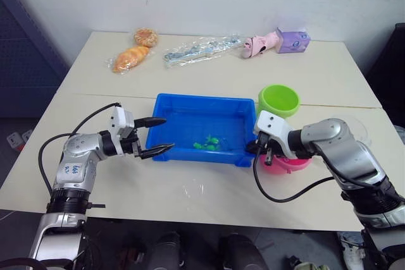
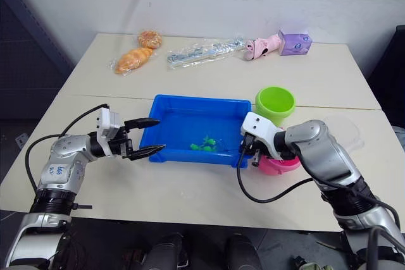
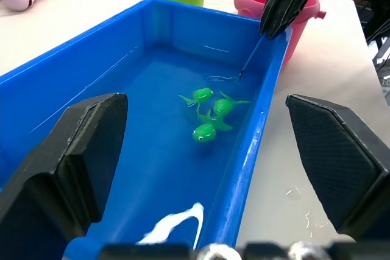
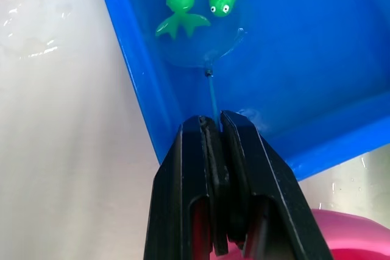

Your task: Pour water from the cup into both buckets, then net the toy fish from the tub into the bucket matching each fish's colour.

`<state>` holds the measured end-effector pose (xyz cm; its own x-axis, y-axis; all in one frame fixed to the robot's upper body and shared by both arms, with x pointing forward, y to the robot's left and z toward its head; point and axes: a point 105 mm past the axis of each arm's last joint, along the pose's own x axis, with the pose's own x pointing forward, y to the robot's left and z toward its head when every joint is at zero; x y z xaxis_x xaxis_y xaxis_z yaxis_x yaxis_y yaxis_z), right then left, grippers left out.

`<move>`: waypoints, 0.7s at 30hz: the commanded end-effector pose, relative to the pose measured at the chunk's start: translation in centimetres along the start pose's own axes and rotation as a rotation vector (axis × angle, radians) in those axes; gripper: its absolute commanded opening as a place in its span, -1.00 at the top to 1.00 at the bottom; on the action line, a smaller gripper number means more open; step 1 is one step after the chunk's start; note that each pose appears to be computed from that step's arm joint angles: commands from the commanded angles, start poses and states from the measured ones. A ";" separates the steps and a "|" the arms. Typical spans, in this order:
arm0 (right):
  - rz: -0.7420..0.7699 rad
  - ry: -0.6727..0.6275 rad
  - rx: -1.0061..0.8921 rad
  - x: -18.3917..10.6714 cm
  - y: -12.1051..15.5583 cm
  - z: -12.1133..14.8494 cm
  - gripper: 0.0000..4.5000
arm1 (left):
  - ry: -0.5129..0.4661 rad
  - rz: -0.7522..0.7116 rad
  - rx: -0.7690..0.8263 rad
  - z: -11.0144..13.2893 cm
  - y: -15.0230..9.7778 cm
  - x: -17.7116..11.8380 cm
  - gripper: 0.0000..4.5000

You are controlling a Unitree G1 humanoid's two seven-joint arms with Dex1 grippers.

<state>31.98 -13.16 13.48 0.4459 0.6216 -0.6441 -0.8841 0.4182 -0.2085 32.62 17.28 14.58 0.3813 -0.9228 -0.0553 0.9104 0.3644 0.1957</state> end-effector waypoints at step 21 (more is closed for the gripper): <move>-0.155 -0.088 0.044 0.0 -2.2 2.0 1.00 | -0.011 0.005 0.043 1.3 0.5 -0.2 -0.99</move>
<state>33.71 -12.21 13.80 0.5428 0.6063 -0.5812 -0.8212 0.5283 -0.2158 32.68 17.39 14.62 0.3848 -0.9210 -0.0610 0.9102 0.3677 0.1905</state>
